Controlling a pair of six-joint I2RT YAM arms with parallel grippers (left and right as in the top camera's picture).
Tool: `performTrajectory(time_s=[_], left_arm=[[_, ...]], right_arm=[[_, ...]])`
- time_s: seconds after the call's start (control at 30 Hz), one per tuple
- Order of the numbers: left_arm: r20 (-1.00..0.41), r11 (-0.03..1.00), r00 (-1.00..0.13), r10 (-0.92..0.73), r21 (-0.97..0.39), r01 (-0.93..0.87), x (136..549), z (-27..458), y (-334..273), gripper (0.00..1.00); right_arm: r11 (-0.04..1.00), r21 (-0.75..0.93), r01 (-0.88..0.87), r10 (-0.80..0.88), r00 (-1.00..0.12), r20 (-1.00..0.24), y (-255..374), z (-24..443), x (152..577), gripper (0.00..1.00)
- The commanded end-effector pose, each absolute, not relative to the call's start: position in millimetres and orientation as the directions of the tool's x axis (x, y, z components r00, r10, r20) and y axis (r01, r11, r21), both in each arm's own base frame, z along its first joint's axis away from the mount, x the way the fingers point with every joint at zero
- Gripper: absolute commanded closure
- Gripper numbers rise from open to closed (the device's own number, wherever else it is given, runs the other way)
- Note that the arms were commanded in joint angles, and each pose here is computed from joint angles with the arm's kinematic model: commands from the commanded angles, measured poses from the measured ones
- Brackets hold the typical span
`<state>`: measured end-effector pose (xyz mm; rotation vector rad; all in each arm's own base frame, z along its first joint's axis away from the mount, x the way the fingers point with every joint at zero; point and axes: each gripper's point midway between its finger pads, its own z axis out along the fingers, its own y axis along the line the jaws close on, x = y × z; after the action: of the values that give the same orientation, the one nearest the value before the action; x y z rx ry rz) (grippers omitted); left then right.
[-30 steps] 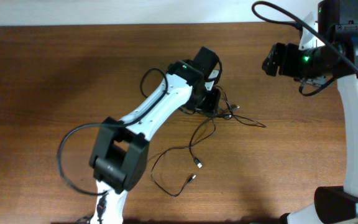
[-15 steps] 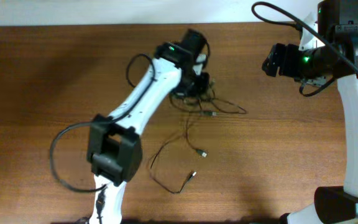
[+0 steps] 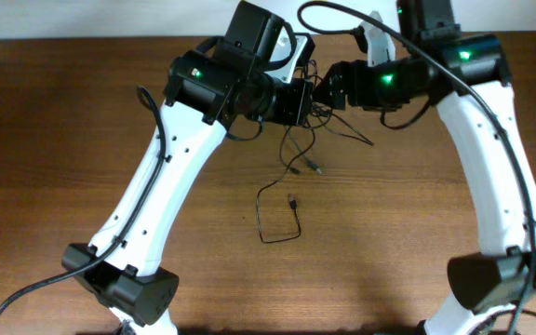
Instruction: Untangle cables
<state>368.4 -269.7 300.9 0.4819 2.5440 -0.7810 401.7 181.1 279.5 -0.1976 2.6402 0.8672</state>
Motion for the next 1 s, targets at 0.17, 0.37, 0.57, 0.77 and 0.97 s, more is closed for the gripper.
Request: performTrajectory(time_s=[0.17, 0.37, 0.57, 0.77, 0.97], left_arm=[[-0.577, 0.636, -0.800, 0.165, -0.558, 0.533, 378, 342, -235, 1.00], [-0.531, 0.949, -0.842, 0.094, -0.209, 0.237, 408, 303, -131, 0.88], [-0.515, 0.995, -0.853, 0.086, -0.003, 0.102, 410, 295, -88, 0.88], [-0.498, 0.908, -0.858, 0.127, -0.290, 0.303, 420, 280, -167, 0.91], [-0.467, 0.698, -0.777, 0.422, -0.380, 0.608, 422, 190, -299, 0.79]], right_arm=[[0.892, 0.450, -0.045, 0.059, -0.975, -0.215, 158, 193, 439, 0.30], [0.960, 0.233, 0.155, 0.210, -0.950, -0.233, 65, 179, 452, 0.50], [0.960, 0.235, 0.152, 0.202, -0.958, -0.204, 65, 177, 445, 0.56], [0.949, 0.289, 0.129, 0.204, -0.947, -0.249, 53, 211, 441, 0.47], [0.927, 0.278, 0.250, 0.319, -0.917, -0.241, -13, 240, 413, 0.33]])
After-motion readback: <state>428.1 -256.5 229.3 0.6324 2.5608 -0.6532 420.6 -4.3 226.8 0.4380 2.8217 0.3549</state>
